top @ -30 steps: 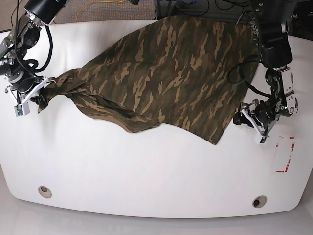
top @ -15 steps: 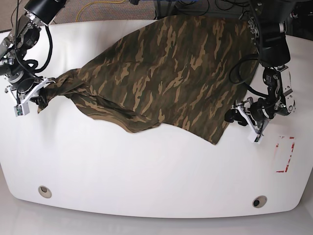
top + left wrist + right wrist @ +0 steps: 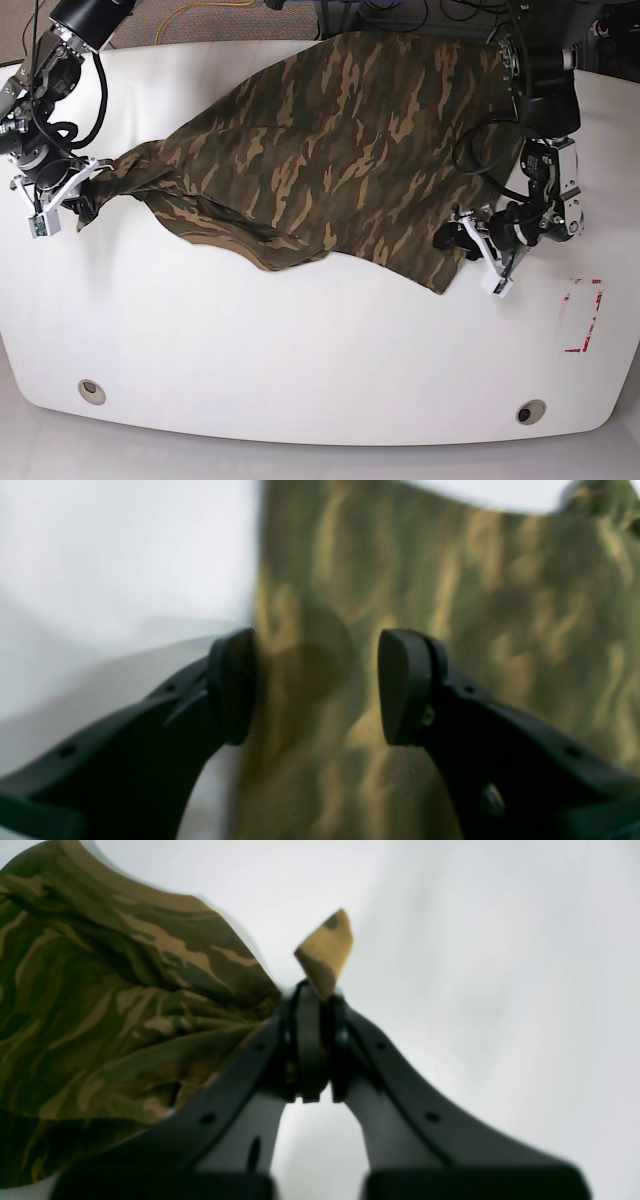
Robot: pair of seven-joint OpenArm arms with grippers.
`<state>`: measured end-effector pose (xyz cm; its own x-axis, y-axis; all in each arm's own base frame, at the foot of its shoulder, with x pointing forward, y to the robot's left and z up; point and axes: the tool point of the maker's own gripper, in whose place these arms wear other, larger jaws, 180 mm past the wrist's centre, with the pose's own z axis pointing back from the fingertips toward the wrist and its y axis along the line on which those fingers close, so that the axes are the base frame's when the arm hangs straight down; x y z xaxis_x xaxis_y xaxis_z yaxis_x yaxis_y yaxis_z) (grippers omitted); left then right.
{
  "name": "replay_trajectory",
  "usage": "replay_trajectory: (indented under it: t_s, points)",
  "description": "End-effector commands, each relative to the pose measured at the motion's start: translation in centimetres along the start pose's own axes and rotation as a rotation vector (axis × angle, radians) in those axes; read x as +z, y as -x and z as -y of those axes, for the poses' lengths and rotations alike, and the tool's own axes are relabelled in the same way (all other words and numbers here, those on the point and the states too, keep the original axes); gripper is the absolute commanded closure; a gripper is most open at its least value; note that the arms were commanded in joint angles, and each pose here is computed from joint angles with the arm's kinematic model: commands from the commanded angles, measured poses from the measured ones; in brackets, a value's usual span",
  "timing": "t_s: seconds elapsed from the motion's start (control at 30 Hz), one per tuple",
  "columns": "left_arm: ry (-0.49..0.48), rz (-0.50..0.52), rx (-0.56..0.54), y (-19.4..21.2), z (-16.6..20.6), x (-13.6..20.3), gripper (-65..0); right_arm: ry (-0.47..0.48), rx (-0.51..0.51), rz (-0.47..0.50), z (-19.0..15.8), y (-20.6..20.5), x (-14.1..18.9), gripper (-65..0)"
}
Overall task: Layout the t-shirt on the table in an organized manner, then fold the t-shirt properly
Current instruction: 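Drag the shirt edge with the left gripper toward the right gripper's side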
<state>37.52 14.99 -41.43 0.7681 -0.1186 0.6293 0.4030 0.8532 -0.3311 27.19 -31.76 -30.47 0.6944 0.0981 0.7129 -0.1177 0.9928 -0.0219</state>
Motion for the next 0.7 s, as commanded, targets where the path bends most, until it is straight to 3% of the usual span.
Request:
replay_trajectory:
  t_s: [0.0,0.33,0.47,0.6,0.67]
  points:
    - [-0.008,-0.017,-0.023,-0.5,0.0,0.0,-36.0,0.02,0.023,0.06,0.6,-2.1,0.6,0.0]
    - [0.024,0.014,-0.027,-2.1,1.5,-0.9,-34.4,0.019,0.022,0.059,0.6,-2.0,0.6,0.0]
    - [0.021,0.017,-0.03,-2.3,1.4,-0.8,-23.2,0.019,0.022,0.059,0.6,-2.0,0.6,0.0]
    - [-0.016,0.017,-0.019,-2.8,0.7,-0.7,-2.8,0.019,0.022,0.059,0.6,-2.0,0.6,0.0]
    - [-0.036,0.019,-0.012,-2.9,0.4,-0.7,0.0,0.019,0.022,0.059,0.6,-2.0,0.6,0.0]
